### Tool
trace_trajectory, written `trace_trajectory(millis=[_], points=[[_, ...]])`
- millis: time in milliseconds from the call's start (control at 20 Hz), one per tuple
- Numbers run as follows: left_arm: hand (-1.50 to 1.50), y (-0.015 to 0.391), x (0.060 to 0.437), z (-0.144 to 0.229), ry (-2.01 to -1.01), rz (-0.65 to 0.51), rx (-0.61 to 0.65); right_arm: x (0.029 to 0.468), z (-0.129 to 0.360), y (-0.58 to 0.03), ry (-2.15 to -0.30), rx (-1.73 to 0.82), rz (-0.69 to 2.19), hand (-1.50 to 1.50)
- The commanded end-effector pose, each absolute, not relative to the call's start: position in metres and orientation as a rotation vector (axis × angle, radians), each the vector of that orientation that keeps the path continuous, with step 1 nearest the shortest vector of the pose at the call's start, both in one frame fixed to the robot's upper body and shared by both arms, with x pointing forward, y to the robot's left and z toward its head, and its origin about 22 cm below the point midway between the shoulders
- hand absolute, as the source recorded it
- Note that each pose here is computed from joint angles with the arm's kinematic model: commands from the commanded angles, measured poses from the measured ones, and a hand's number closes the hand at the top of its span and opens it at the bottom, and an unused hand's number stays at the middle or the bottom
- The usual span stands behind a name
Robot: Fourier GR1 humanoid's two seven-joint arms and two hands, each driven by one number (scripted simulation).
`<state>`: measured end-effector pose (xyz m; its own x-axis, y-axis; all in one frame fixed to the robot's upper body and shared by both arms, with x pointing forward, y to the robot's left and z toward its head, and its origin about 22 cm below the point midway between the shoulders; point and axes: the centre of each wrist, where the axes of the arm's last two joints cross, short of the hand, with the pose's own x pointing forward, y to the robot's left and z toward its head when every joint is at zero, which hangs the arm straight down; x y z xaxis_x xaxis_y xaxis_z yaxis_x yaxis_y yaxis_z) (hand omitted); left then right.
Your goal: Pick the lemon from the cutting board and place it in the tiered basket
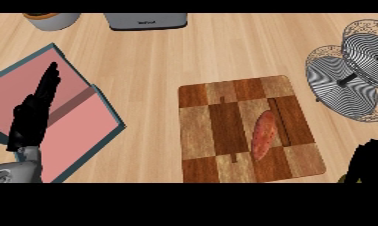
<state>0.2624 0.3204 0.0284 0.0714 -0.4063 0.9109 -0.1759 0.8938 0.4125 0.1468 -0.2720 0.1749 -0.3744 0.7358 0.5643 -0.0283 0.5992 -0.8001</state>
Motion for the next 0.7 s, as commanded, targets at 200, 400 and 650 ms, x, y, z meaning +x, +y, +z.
trace_trajectory(millis=[200,400,650], points=[[0.00,0.310,0.264,0.023,-1.527,-0.216,0.445,0.133,0.252,-0.327,-1.844,-0.716,0.941,1.50],[0.00,0.303,0.278,0.027,-1.532,-0.225,0.443,0.154,0.271,-0.360,-1.868,-0.605,0.843,1.50],[0.00,0.288,0.260,0.021,-1.531,-0.231,0.420,0.180,0.267,-0.367,-1.848,-0.723,0.941,1.50]])
